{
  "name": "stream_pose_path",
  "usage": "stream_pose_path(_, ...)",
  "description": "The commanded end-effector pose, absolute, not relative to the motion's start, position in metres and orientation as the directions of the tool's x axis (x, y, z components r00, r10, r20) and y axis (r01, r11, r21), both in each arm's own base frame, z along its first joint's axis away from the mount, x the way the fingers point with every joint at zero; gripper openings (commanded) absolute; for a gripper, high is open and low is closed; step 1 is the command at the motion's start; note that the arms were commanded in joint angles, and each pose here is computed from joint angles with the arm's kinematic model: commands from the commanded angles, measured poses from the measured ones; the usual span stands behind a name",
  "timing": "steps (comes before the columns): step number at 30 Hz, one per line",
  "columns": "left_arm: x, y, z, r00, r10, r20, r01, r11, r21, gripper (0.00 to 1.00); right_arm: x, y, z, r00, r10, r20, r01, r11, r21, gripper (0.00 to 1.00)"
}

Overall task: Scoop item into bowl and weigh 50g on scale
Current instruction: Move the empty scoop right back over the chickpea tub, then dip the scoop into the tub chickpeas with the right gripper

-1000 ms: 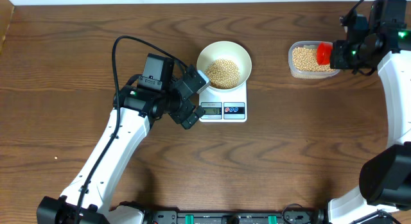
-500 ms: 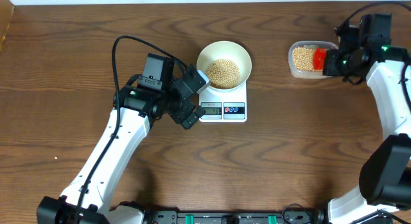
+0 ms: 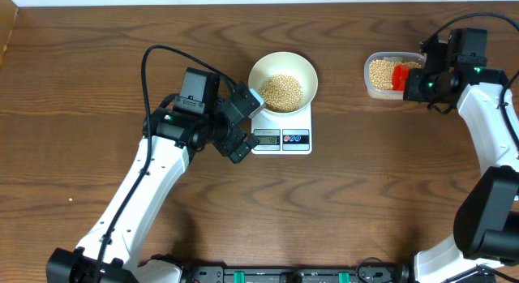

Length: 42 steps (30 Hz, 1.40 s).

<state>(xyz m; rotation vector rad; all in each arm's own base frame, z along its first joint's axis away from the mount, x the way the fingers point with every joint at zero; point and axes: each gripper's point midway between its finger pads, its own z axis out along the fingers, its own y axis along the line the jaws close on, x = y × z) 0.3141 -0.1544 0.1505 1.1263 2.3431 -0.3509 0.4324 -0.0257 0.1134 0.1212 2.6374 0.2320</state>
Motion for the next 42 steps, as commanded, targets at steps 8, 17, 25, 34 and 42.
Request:
stream_pose_path(8, 0.315, -0.154, 0.154, -0.512, 0.655, -0.555, 0.786, 0.618, 0.005, 0.98, 0.433, -0.015, 0.103, -0.883, 0.172, -0.437, 0.058, 0.963, 0.262, 0.01)
stream_pose_path(17, 0.315, -0.154, 0.154, -0.512, 0.655, -0.556, 0.786, 0.618, 0.005, 0.98, 0.444, -0.001, 0.113, -0.861, 0.201, -0.467, 0.034, 0.94, 0.341, 0.01)
stream_pose_path(25, 0.315, -0.154, 0.154, -0.512, 0.655, -0.555, 0.786, 0.618, 0.005, 0.98, 0.442, -0.017, 0.11, -0.858, 0.224, -0.461, 0.078, 0.946, 0.315, 0.01)
stream_pose_path(34, 0.315, -0.154, 0.154, -0.512, 0.655, -0.555, 0.786, 0.618, 0.005, 0.98, 0.44, -0.039, 0.14, -0.817, 0.297, -0.494, 0.081, 0.908, 0.411, 0.01)
stream_pose_path(42, 0.315, -0.154, 0.154, -0.512, 0.655, -0.556, 0.786, 0.618, 0.005, 0.98, 0.436, -0.034, 0.162, -0.8, 0.274, -0.534, -0.001, 0.889, 0.457, 0.01)
